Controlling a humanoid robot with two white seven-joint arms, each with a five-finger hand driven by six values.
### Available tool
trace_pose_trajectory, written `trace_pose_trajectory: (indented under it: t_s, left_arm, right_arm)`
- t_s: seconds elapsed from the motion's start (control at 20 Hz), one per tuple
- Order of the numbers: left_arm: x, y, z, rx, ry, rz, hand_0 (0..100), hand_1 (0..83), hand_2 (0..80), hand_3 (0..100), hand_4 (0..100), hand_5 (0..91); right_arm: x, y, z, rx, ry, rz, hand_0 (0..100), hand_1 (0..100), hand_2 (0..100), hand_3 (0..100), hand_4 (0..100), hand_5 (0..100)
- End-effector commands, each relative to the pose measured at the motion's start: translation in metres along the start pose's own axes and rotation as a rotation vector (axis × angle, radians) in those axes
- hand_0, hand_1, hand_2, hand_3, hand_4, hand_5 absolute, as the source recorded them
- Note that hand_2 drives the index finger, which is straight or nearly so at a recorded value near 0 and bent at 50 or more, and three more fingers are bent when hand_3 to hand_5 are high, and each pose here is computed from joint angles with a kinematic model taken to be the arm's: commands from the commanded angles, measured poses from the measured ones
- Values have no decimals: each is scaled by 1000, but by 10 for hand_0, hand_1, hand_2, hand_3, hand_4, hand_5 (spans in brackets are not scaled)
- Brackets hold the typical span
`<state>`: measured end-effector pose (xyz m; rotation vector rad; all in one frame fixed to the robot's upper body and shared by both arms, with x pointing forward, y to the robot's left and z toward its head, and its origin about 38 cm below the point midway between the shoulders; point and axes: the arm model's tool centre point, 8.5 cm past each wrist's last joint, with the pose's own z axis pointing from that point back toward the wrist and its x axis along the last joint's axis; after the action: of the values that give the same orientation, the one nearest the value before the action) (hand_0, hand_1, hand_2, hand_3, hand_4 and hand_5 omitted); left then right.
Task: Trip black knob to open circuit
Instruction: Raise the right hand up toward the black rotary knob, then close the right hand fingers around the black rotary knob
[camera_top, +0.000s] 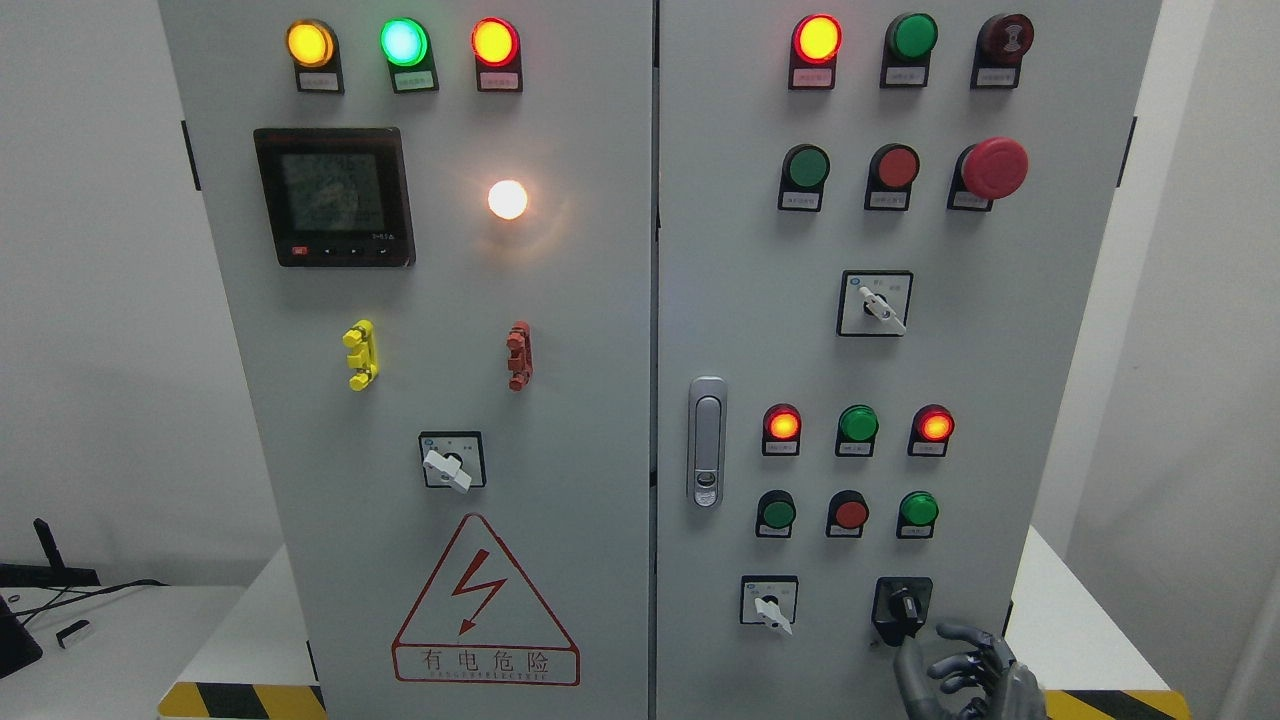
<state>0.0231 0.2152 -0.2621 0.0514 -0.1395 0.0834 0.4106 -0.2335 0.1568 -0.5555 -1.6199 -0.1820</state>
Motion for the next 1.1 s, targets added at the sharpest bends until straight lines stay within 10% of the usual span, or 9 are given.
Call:
trace_pose_trajectory:
  t_s: [0.0, 1.05]
  left_arm:
    - [0, 0, 0, -5, -2, -30, 120, 389, 0, 0, 0, 0]
    - [0, 0, 0, -5, -1, -30, 120, 389, 0, 0, 0, 0]
  right_arm:
    - [3, 9, 0, 24, -4, 2, 360, 772, 421, 734, 775, 945]
    - [6, 15, 3, 41, -14, -3, 369, 768, 452, 757, 785, 947]
